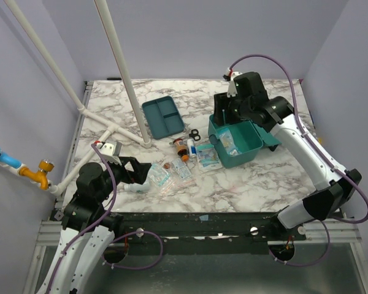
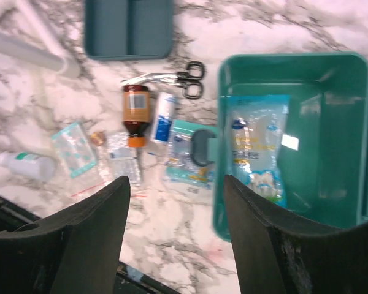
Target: Organize the medicine kit
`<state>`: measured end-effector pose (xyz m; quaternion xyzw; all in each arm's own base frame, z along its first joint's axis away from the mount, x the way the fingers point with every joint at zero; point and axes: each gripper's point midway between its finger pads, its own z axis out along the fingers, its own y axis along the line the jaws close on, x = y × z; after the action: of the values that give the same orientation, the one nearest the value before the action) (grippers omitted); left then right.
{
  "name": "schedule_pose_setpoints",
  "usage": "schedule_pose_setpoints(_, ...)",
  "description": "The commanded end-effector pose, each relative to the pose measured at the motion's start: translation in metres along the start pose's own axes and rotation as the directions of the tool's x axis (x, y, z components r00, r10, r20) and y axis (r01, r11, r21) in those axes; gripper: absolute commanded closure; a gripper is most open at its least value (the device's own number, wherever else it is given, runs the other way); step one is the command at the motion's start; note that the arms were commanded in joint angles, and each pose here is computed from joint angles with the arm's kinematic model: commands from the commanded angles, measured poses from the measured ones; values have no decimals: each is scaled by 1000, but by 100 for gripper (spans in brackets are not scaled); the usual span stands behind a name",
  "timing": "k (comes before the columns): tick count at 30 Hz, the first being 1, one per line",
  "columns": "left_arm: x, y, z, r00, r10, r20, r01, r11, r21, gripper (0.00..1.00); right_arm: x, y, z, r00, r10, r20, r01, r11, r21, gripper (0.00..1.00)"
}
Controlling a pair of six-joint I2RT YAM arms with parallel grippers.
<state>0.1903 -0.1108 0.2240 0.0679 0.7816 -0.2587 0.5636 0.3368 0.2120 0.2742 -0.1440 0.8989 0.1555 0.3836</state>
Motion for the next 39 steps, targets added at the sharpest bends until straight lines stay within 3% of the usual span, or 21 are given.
schedule_pose_setpoints(1,-1,2,2,1000,6,2,-6,1000,-8,2,-6,51,-1,1000,4,-2,-4,996,-85,34)
schedule_pose_setpoints(14,-1,5,1,1000,4,2,-4,1000,-31,2,39,130,85,997,-20,-78,12,994,-111,32)
schedule_pose_setpoints(27,-3,6,0,1000,6,13,-5,999,-37,1,85,127,172,987,-7,-163,4,1000,-15,30)
schedule_pose_setpoints(39,-2,5,0,1000,6,9,-5,1000,-30,1,114,106,222,983,0,-183,21,993,116,32)
